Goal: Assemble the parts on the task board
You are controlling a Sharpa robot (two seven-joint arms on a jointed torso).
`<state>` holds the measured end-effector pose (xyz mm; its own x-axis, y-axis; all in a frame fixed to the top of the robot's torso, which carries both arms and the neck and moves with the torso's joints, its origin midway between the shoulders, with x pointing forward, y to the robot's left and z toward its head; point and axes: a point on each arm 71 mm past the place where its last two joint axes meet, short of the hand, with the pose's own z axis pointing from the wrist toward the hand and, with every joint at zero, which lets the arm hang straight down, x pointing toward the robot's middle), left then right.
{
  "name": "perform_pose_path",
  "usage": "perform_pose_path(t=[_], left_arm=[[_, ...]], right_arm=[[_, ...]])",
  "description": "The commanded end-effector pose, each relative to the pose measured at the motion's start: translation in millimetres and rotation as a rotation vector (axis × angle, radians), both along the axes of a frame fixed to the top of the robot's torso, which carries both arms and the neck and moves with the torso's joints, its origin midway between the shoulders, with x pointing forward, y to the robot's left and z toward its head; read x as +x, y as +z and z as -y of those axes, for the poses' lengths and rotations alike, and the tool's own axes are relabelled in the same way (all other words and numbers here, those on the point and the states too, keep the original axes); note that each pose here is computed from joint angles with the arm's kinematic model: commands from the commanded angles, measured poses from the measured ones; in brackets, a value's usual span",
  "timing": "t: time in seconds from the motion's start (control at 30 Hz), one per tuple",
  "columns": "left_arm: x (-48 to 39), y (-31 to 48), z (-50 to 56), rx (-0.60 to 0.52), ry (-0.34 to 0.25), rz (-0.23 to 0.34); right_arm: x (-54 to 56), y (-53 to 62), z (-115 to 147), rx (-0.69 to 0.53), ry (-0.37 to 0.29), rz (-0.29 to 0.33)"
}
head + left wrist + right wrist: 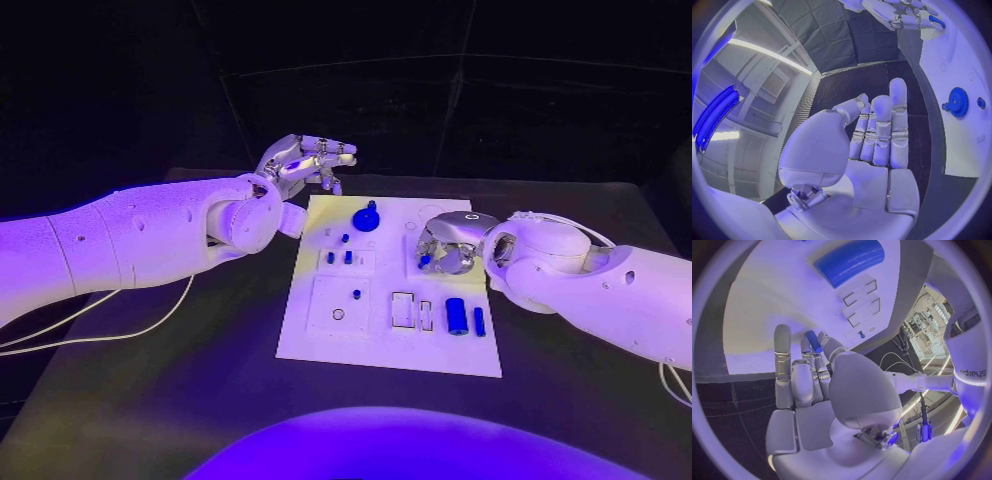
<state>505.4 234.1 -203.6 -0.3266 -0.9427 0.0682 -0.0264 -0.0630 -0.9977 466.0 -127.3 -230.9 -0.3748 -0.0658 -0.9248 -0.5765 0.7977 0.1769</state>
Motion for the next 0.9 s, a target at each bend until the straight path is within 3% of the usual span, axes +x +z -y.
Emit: perform_pose_path(t=[0.03, 0.5, 0.7, 0.9], left_arm=[[0.0, 1.2, 1.0, -0.001, -0.015, 0.007], [0.5, 1.0, -1.4, 0.002, -0.009, 0.007], [1.3, 0.8, -3.8, 0.005, -0.001, 0.008], [2.1, 0.6, -4.3, 0.007, 0.003, 0.009]], right_arm=[[1.7, 3.4, -0.4, 0.035, -0.014, 0.041], [-1.2, 12.5, 5.7, 0.096, -0.052, 0.127], [-11.0, 21.1, 9.8, 0.138, -0.051, 0.148], [-29.2, 37.5, 1.1, 0.226, -0.009, 0.166]])
